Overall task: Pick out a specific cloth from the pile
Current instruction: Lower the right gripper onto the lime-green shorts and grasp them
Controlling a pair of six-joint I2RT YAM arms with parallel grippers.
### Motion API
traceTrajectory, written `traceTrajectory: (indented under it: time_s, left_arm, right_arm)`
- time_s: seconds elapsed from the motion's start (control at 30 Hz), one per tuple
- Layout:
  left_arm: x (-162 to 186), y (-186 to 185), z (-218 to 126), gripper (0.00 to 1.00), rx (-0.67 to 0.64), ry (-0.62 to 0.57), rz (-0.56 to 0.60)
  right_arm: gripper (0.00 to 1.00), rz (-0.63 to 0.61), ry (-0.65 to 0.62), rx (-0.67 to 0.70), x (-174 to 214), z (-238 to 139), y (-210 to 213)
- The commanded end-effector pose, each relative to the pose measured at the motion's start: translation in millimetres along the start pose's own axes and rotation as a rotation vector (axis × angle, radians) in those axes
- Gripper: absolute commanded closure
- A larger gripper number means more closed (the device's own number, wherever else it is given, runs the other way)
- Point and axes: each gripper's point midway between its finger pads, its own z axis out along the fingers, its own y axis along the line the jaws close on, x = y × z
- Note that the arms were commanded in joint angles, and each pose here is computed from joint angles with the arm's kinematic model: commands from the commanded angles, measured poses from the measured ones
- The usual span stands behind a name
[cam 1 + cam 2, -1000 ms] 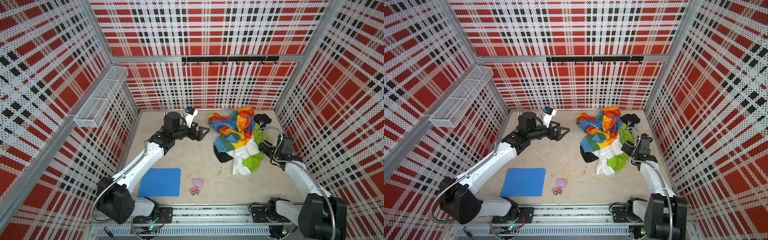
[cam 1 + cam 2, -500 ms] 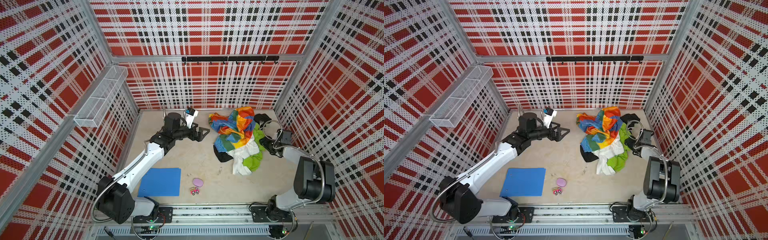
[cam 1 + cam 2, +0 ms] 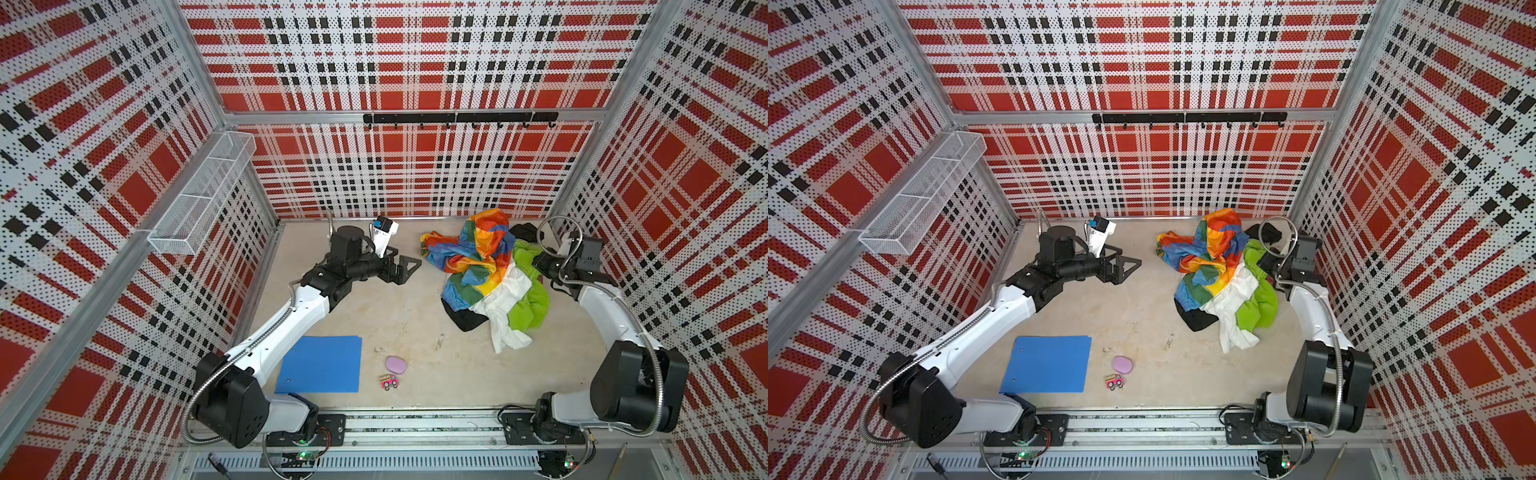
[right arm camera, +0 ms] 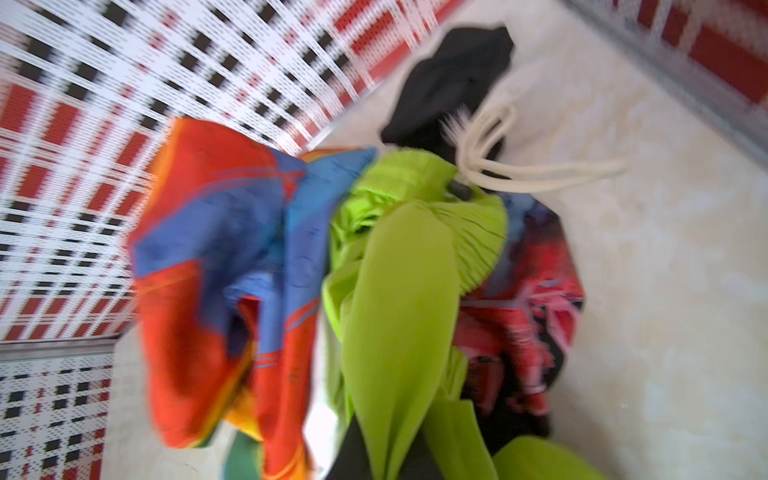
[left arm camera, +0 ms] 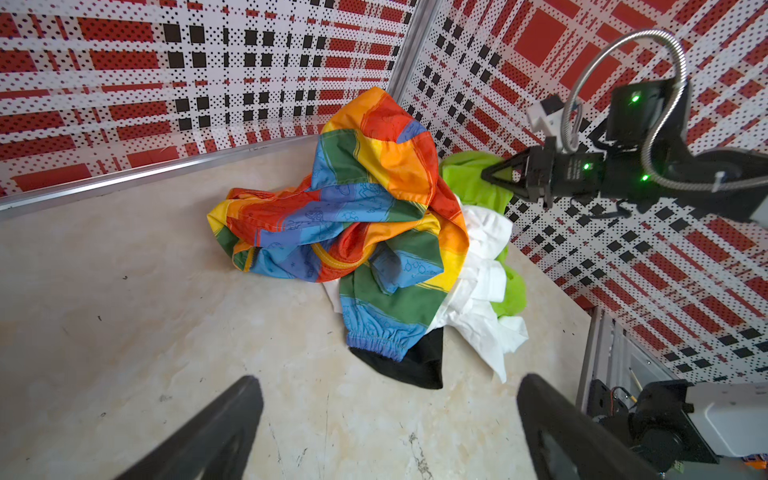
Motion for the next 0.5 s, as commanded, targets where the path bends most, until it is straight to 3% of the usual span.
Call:
traceTrajectory:
  time_s: [0.0, 0.27, 0.47]
  left_arm:
    - [-3.6, -4.3, 3.4, 0.01, 0.007, -0.011, 0.022]
    - [2.0, -8.0, 9.4, 0.01, 0.002, 0.012, 0.032]
    - [4.1, -9.8, 12.4, 0.01, -0.001, 0.023, 0.036]
  right_arm:
    - [0.95, -0.077, -0.122, -0.089, -43.0, -28.0, 45.2]
    - [0.94, -0.132, -0.143, -0.157, -60.7, -45.7, 100.5]
    - [0.95, -0.154, -0.21, -0.106, -80.9, -60.8, 105.0]
